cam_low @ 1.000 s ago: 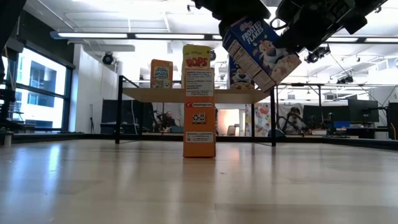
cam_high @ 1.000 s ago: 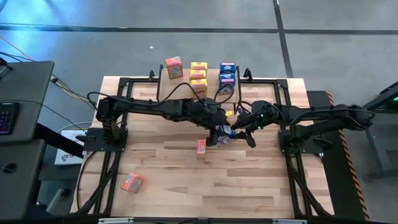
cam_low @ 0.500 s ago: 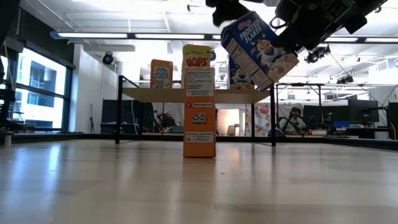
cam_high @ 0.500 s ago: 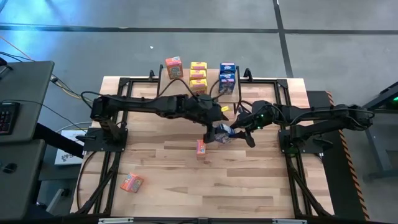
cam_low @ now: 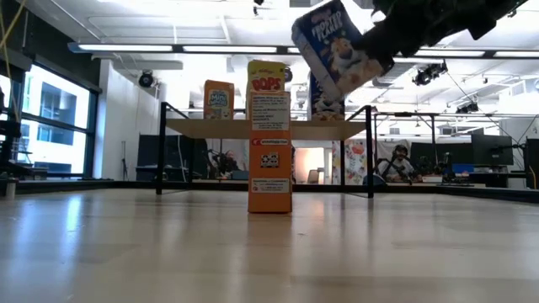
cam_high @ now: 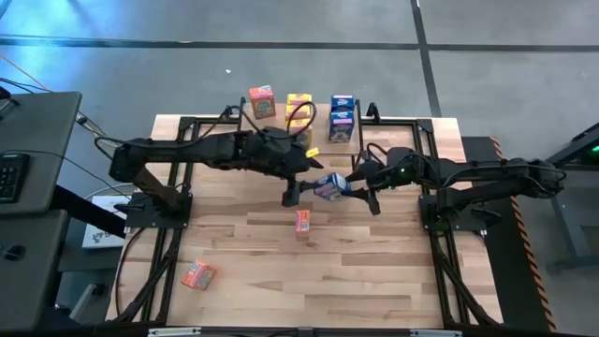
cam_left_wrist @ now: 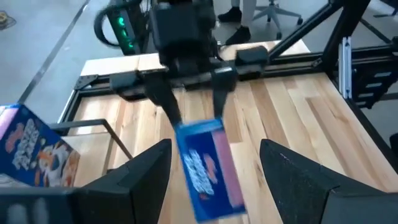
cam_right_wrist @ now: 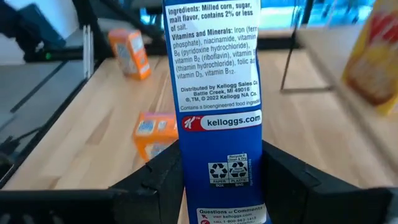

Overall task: Stack cereal on shelf
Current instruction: Put the blue cereal box on the shelf aligned with the other blue cereal boxes, then put the bottom orange cereal box on the shelf aligned with the other orange cereal box

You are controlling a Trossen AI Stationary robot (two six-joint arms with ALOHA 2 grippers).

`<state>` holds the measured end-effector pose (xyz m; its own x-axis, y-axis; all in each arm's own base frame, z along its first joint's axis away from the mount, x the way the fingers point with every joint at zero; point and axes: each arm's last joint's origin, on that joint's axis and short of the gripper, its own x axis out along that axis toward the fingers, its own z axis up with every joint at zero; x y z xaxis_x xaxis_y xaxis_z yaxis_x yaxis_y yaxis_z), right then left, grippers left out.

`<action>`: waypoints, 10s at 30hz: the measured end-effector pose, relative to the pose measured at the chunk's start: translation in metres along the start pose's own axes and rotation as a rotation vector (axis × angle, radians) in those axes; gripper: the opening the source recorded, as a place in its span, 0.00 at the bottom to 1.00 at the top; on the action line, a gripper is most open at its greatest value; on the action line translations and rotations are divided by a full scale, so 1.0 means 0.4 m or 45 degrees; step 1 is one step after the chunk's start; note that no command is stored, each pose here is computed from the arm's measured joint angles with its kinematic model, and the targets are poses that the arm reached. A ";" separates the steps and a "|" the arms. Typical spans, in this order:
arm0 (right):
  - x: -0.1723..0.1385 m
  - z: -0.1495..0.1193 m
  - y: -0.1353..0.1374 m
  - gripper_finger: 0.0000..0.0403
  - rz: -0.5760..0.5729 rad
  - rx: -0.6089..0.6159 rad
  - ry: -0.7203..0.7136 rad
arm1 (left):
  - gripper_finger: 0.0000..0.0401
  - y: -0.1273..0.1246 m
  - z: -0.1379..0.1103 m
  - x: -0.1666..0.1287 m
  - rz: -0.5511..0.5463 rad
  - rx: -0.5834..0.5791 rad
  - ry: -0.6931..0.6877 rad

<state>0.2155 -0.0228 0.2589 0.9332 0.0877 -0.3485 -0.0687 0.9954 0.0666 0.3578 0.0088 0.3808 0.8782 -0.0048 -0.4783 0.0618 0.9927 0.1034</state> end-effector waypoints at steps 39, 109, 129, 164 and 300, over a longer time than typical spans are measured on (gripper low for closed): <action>-0.121 -0.078 -0.158 0.42 -0.231 -0.260 -0.613 | 0.59 -0.048 -0.285 -0.139 0.024 -0.225 -0.236; -0.067 -0.126 -0.214 0.42 -0.276 -0.163 -0.544 | 0.59 -0.100 -0.746 -0.314 0.250 -0.177 -0.731; -0.030 -0.155 -0.247 0.42 -0.276 -0.160 -0.535 | 0.59 -0.101 -0.747 -0.314 0.255 -0.157 -0.723; -0.037 -0.160 -0.264 0.42 -0.362 -0.106 -0.512 | 0.59 -0.101 -0.747 -0.314 0.255 -0.157 -0.721; -0.087 -0.112 -0.168 0.56 -0.650 0.166 -0.346 | 0.59 -0.101 -0.747 -0.313 0.255 -0.157 -0.720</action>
<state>0.1717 -0.0911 0.2246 0.8948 -0.4312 -0.1155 0.4407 0.8946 0.0739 0.1035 0.0054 0.1760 0.9848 0.1538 0.0809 -0.1563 0.9874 0.0259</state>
